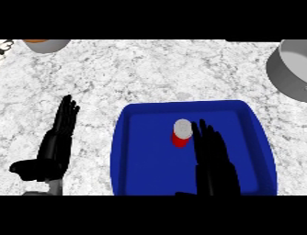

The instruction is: Pick the can from the tray and place it in the pot

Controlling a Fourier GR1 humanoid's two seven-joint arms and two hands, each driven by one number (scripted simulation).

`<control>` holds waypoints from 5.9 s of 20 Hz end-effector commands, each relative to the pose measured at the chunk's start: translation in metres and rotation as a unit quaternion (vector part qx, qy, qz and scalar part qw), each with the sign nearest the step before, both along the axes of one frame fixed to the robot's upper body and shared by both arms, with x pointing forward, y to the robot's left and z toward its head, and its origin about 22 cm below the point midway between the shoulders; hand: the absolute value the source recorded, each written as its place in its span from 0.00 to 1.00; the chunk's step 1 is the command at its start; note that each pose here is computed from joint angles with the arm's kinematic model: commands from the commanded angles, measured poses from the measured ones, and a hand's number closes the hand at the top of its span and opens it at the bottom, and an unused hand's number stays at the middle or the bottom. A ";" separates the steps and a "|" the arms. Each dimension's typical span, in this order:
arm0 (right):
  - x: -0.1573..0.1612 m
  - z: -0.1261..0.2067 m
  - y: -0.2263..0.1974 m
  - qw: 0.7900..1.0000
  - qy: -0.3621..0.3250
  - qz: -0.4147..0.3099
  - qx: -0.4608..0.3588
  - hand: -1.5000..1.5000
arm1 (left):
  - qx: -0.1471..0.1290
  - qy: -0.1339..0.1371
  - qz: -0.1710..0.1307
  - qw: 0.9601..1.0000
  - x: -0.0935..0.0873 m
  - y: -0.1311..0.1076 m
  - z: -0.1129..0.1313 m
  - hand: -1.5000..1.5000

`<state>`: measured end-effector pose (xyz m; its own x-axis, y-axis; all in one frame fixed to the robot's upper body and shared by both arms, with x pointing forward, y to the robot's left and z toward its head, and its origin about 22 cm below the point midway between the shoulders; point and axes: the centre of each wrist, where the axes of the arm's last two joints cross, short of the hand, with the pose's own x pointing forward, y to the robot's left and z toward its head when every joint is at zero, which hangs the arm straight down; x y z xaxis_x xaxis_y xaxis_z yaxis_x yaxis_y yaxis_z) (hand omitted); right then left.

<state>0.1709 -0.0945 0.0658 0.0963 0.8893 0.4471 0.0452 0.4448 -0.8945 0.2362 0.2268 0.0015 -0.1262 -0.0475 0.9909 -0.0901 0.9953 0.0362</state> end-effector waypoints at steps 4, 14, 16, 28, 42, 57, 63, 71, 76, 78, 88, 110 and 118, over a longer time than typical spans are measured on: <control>0.020 -0.013 0.026 1.000 0.030 -0.002 0.006 0.00 | -0.001 -0.008 -0.006 1.000 0.009 -0.009 0.010 0.50; 0.043 -0.034 0.019 1.000 0.022 -0.011 -0.004 0.00 | 0.003 0.007 -0.001 1.000 0.011 0.007 0.010 0.50; 0.040 -0.043 0.007 1.000 0.028 -0.007 -0.008 0.00 | 0.001 -0.005 0.006 1.000 0.011 0.005 0.027 0.50; 0.054 -0.059 0.007 0.996 -0.069 0.006 -0.056 1.00 | -0.005 0.003 0.007 1.000 0.004 -0.002 0.011 0.50; 0.196 -0.013 -0.047 0.981 0.114 -0.145 -0.060 1.00 | 0.003 -0.024 -0.035 0.999 0.019 -0.017 0.011 0.50; 0.279 0.082 -0.011 0.952 -0.118 -0.233 -0.161 1.00 | 0.006 -0.008 -0.019 1.000 0.012 -0.011 0.008 0.50; 0.288 0.105 0.005 0.922 -0.123 -0.320 -0.178 1.00 | 0.002 -0.008 -0.018 1.000 0.006 -0.012 -0.005 0.50; 0.296 0.090 -0.072 0.899 -0.118 -0.382 -0.181 1.00 | 0.004 -0.005 -0.012 1.000 0.010 -0.003 0.019 0.50; 0.295 0.093 -0.128 0.889 -0.117 -0.407 -0.177 1.00 | 0.008 -0.006 -0.002 1.000 0.004 -0.003 0.014 0.50; 0.295 0.100 -0.129 0.888 -0.112 -0.409 -0.177 1.00 | 0.009 -0.004 0.001 1.000 0.009 -0.001 0.005 0.50; 0.265 0.070 -0.228 0.894 -0.069 -0.415 -0.155 1.00 | 0.002 -0.001 0.009 1.000 0.015 0.016 0.002 0.50; 0.216 0.002 -0.321 0.899 -0.011 -0.436 0.043 0.00 | 0.001 -0.001 -0.011 1.000 0.006 -0.007 -0.002 0.50; 0.206 0.011 -0.324 0.837 -0.244 -0.450 0.195 0.00 | -0.001 -0.002 0.000 1.000 0.009 -0.003 0.012 0.50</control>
